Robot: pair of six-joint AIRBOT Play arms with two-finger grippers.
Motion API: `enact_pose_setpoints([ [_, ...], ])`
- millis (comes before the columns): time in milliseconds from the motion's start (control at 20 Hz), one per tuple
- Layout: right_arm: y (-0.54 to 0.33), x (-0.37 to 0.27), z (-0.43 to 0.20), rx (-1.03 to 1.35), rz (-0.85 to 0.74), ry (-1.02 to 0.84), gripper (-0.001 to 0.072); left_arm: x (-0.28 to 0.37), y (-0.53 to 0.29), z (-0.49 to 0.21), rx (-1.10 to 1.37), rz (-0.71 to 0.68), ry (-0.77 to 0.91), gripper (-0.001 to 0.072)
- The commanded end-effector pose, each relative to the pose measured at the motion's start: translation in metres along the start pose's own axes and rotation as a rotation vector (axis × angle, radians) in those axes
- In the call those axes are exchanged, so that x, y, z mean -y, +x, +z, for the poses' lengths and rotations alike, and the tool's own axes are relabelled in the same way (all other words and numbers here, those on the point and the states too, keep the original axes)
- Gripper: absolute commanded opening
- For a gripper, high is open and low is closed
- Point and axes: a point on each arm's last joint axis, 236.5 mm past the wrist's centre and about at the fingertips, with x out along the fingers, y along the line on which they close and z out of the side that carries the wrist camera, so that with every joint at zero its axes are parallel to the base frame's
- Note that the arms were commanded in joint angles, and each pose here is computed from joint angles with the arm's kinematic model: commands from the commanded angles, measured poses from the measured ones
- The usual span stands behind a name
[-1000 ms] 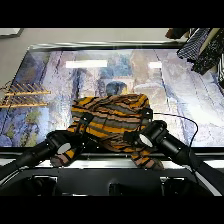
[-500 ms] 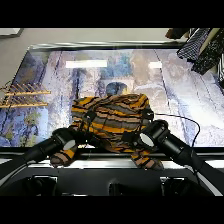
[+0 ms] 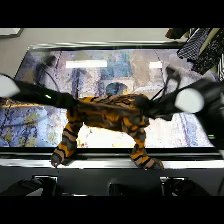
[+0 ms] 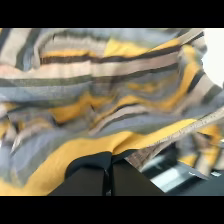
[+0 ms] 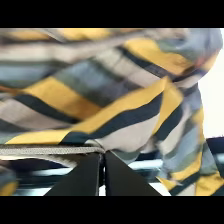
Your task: Fold the clothes and pants, and hang the long-sleeved shirts on hangers.
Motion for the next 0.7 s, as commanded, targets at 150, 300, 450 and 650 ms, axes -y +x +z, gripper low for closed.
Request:
enact_pose_setpoints([
  [150,-0.077,-0.024,0.002,0.032,0.087,-0.084,0.0020,0.039,-0.078,-0.024,-0.089,-0.080,-0.032,0.0019],
  [300,-0.052,-0.007,-0.012,0.021,-0.087,-0.196,0.0021,0.047,-0.052,-0.045,-0.180,-0.099,-0.070,0.0019],
  [450,-0.009,0.021,-0.028,0.041,-0.291,-0.258,0.0021,0.037,0.006,-0.071,-0.260,-0.107,-0.135,0.0019],
  [650,0.070,0.024,-0.049,0.033,-0.264,-0.149,0.0021,-0.003,0.084,-0.090,-0.256,-0.071,-0.274,0.0019],
])
